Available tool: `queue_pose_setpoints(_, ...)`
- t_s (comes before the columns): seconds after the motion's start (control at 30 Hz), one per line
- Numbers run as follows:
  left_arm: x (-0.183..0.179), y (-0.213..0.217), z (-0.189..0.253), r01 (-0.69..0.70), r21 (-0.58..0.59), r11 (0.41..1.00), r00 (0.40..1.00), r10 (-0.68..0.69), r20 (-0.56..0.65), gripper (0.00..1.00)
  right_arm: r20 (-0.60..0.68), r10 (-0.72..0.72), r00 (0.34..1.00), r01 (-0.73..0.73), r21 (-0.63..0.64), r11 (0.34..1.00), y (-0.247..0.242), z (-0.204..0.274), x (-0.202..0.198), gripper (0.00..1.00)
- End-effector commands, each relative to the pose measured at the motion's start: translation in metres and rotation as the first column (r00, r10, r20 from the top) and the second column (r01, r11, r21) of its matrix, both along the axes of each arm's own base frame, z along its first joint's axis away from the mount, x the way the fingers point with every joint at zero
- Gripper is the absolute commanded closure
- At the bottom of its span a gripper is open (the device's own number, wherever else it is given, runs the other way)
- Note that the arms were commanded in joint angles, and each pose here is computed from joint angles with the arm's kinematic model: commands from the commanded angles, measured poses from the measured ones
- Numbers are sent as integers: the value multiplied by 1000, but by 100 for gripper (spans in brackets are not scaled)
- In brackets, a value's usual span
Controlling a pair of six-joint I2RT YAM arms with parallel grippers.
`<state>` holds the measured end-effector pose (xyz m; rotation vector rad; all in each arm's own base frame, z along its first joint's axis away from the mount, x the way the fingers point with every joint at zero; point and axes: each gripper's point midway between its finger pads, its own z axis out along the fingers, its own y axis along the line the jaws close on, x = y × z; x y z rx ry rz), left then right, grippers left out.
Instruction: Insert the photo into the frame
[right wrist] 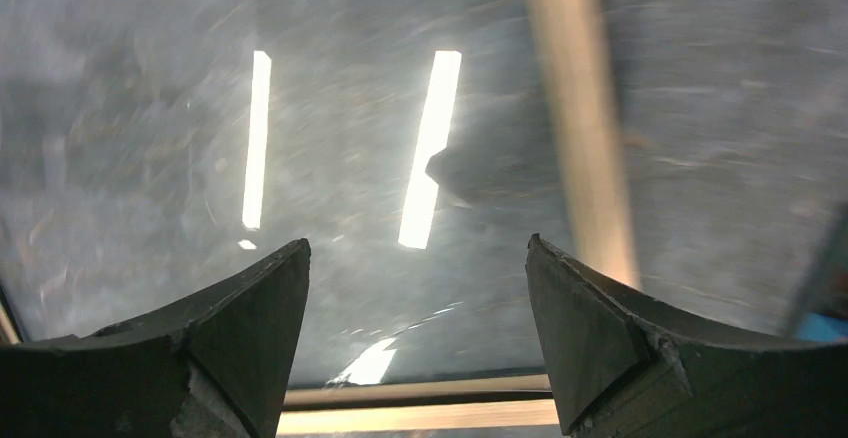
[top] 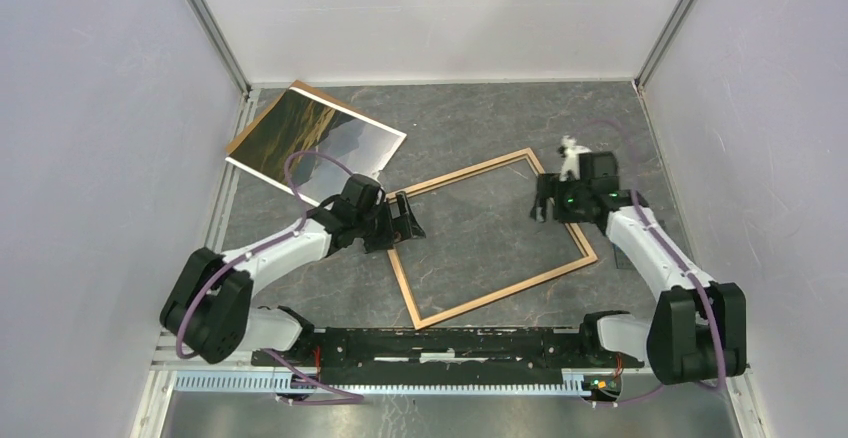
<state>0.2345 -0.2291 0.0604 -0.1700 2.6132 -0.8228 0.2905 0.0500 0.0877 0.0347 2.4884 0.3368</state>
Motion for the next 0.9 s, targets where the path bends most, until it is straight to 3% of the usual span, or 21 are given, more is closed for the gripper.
queue_pose_setpoints(0.0, -3, 13, 28, -11, 24, 1000, 997, 9, 72, 0, -6, 155, 988, -155, -89, 984, 53, 0, -19, 15)
queue_pose_setpoints(0.17, -2, 48, 46, -93, 72, 993, 993, 87, 80, 0, 20, 200, 980, -199, -32, 980, 131, 1, -43, 16)
queue_pose_setpoints(0.43, -1, 84, 29, -260, -138, 956, 963, 245, -115, 0, 30, 385, 922, -378, -140, 915, 260, -1, -104, 19)
queue_pose_setpoints(0.53, -1, 91, 25, -296, -129, 946, 952, 282, -121, 0, 25, 440, 897, -427, -201, 882, 288, -7, -125, 20)
queue_pose_setpoints(0.87, -6, 89, 18, -345, -179, 921, 935, 321, -150, 2, 0, 582, 813, -572, -185, 799, 347, -29, -187, 27)
